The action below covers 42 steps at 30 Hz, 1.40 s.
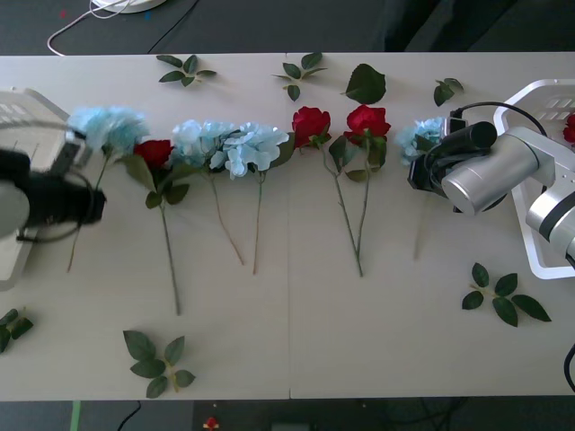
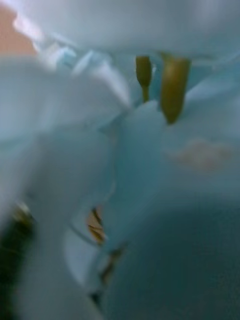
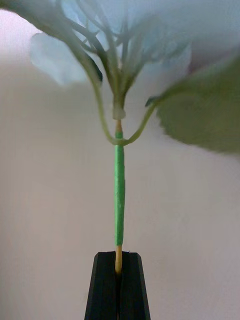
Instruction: Place the red flowers into the right box and the blue flowers into the left box. If a person shows an open palm, hand one flower to the person first, then continue sorting.
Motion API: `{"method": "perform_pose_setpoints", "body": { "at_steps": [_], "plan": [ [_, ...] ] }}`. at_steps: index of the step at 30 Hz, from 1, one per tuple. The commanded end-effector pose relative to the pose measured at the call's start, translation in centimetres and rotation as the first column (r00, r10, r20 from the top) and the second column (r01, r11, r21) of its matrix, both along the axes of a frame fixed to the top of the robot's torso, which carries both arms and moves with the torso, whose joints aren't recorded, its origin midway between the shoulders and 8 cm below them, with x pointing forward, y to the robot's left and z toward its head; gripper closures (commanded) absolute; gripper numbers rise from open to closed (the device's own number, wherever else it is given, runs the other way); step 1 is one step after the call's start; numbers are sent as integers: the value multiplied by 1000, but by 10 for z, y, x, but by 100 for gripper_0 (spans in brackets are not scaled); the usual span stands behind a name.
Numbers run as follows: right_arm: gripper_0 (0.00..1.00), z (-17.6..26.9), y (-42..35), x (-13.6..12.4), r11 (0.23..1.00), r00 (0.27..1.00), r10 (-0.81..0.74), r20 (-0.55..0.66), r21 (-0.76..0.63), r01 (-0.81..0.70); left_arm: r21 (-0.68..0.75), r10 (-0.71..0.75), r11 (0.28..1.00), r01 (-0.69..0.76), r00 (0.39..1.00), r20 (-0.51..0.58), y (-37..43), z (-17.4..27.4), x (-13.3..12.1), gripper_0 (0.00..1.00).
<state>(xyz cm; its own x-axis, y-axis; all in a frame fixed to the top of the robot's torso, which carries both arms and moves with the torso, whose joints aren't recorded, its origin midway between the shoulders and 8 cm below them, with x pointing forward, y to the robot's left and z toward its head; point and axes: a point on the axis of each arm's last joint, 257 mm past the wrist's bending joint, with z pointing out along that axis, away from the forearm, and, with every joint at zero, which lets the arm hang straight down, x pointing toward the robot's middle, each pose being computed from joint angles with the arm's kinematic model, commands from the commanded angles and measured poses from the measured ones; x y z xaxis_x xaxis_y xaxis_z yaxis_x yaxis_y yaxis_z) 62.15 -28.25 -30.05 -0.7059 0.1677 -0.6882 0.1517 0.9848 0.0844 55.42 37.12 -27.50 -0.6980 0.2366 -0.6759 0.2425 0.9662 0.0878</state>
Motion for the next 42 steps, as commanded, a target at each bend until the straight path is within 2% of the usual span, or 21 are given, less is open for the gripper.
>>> {"method": "perform_pose_setpoints", "body": {
  "at_steps": [1,8,16,23,26,31,35,37,41,42],
  "plan": [
    [100,24,12,16,1000,999,26,47,-9,-26,-47,-10,999,13,997,71,-12,68,19,100],
    [100,38,10,16,999,997,50,60,-11,-49,-74,23,997,-15,994,105,2,146,18,100],
    [100,84,8,-3,994,993,104,48,7,-105,-120,192,977,-174,969,154,99,211,-29,100],
    [100,132,24,-33,965,963,255,91,43,-260,-73,314,949,-306,937,155,208,227,-91,100],
    [100,152,44,-48,934,930,343,133,53,-352,-41,321,947,-318,932,171,237,225,-101,100],
    [100,192,91,-79,854,838,489,242,60,-516,28,324,939,-343,909,260,276,220,-93,100],
    [100,222,141,-114,757,734,589,340,86,-647,109,309,927,-359,896,319,300,208,-82,100],
    [100,240,170,-134,694,670,630,393,103,-713,164,298,915,-370,890,345,313,195,-77,100],
    [100,260,206,-162,586,589,665,459,168,-793,263,284,877,-402,876,390,339,176,-74,100],
    [100,266,218,-173,538,556,677,481,192,-821,271,292,869,-415,870,396,345,169,-74,100]
  ]
}}
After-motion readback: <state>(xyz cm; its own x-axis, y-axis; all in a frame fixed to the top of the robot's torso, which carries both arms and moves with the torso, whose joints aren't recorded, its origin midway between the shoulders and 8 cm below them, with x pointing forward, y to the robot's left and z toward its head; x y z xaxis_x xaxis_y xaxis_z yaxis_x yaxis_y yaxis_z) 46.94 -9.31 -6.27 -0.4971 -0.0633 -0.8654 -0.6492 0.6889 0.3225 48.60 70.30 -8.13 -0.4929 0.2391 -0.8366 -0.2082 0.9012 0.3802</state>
